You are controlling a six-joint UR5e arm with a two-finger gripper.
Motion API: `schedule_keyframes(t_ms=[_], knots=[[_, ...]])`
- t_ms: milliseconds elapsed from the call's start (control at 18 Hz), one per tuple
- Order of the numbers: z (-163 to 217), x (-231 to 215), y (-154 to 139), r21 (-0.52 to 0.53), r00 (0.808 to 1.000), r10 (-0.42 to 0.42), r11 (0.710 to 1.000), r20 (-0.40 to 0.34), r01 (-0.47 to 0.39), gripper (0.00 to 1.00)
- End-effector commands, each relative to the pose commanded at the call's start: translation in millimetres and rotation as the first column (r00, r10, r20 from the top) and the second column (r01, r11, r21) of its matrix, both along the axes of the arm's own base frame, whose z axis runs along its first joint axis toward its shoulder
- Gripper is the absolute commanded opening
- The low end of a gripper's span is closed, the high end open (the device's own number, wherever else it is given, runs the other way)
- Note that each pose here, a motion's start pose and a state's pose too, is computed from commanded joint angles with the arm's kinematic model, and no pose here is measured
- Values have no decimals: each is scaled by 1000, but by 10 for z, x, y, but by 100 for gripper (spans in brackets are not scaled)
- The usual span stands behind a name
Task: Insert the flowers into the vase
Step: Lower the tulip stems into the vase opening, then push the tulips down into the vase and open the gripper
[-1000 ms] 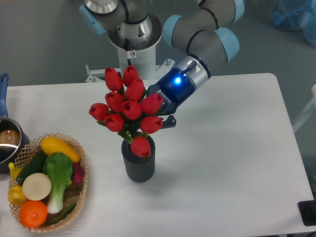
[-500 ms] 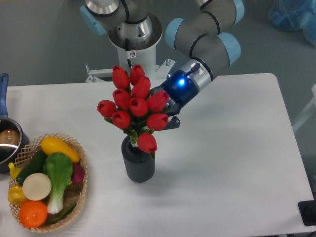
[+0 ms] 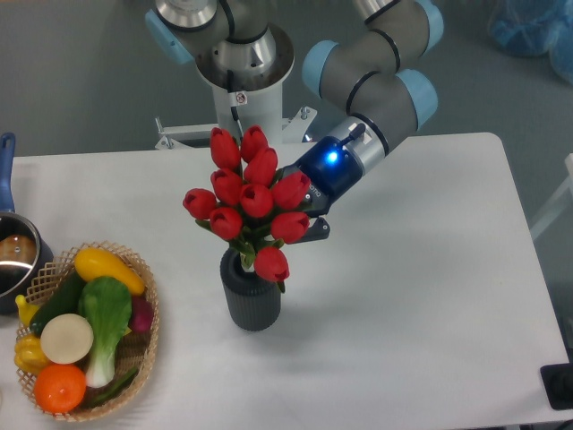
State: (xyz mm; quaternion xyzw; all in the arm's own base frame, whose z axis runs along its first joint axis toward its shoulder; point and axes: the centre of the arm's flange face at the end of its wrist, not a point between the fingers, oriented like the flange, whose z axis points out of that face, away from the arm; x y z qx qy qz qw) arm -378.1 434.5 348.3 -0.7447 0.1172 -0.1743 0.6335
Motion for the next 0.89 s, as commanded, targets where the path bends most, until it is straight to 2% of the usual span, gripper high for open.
schedule_keyframes(t_ms=[444,889], knots=[[-278,-45,-112,-3,1000,15,1000,6,-15,12],[-606,-46,-103,-8,1000,6,1000,16,-6,12]])
